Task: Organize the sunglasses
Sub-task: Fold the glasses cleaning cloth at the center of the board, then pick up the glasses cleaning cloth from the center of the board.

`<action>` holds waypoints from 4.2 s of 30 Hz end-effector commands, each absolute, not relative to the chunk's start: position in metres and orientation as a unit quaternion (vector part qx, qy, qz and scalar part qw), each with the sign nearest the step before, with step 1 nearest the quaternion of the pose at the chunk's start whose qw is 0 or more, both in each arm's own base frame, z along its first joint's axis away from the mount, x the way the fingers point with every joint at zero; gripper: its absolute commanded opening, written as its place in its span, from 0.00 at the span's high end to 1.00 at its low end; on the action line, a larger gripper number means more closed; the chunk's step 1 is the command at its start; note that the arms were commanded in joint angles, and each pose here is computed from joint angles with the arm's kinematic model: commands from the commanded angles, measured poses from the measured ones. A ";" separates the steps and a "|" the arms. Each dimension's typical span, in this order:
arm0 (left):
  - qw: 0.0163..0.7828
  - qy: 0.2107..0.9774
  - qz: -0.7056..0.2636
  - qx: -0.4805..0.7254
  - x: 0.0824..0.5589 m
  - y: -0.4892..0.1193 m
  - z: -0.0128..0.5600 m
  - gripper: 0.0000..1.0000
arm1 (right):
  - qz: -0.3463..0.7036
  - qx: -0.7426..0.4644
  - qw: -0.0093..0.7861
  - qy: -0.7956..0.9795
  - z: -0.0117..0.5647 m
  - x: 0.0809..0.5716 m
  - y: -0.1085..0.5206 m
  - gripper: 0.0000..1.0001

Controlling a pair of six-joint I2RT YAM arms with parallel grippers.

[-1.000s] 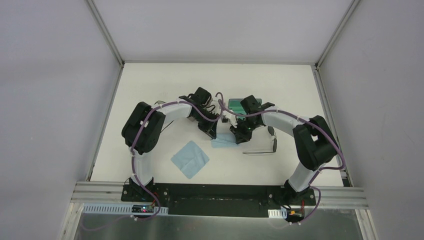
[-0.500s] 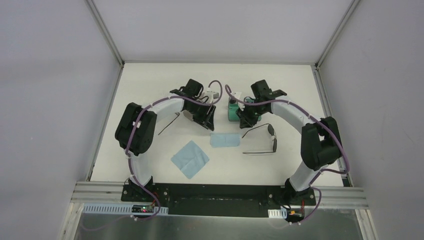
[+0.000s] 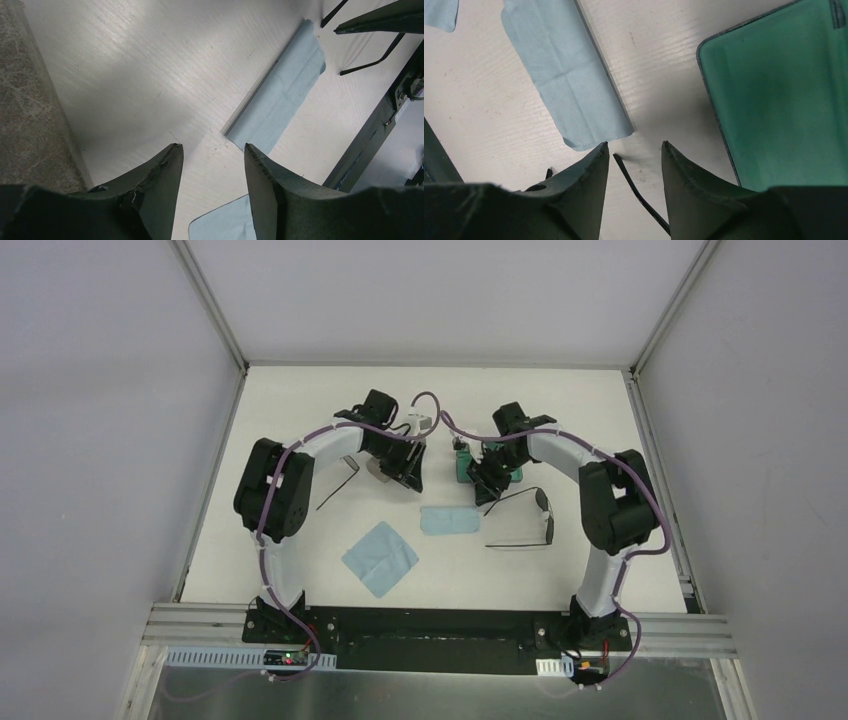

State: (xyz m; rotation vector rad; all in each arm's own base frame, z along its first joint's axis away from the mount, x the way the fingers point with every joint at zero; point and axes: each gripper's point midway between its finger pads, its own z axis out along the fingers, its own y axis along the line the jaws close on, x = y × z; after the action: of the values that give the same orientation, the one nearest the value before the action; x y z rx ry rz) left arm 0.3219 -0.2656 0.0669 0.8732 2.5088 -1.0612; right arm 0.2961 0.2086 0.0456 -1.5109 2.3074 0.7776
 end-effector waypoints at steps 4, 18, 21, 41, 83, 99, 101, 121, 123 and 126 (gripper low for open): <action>0.126 0.870 -0.362 0.310 0.307 -0.259 0.056 0.48 | 0.250 -0.586 0.151 0.756 0.049 0.295 0.228 0.53; 0.083 0.873 -0.382 0.293 0.258 -0.253 0.044 0.57 | 0.218 -0.584 0.146 0.768 0.029 0.297 0.225 0.64; 0.079 0.871 -0.381 0.299 0.254 -0.259 0.042 0.57 | 0.223 -0.586 0.143 0.765 0.029 0.294 0.224 0.64; 0.119 0.860 -0.363 0.338 0.292 -0.254 0.063 0.55 | 0.248 -0.587 0.135 0.759 0.030 0.290 0.220 0.77; 0.116 0.854 -0.373 0.344 0.310 -0.255 0.053 0.53 | 0.287 -0.609 0.088 0.734 0.026 0.282 0.231 0.81; 0.121 0.824 -0.409 0.373 0.318 -0.272 0.049 0.56 | 0.279 -0.582 0.103 0.757 0.032 0.304 0.226 1.00; 0.118 0.817 -0.418 0.378 0.317 -0.278 0.048 0.56 | 0.278 -0.578 0.103 0.760 0.031 0.305 0.227 1.00; 0.095 0.805 -0.412 0.416 0.302 -0.303 0.030 0.76 | 0.276 -0.566 0.097 0.771 0.028 0.302 0.222 1.00; 0.095 0.805 -0.413 0.416 0.302 -0.305 0.030 0.78 | 0.276 -0.566 0.096 0.771 0.028 0.302 0.222 1.00; 0.094 0.804 -0.414 0.417 0.302 -0.307 0.028 0.82 | 0.276 -0.564 0.095 0.772 0.027 0.301 0.221 1.00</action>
State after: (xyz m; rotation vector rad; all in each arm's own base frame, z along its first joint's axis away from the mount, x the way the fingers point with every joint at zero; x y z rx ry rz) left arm 0.2976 -0.2916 0.0318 1.1200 2.4871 -1.2571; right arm 0.2955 0.2148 0.0250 -1.6613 2.3298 0.8356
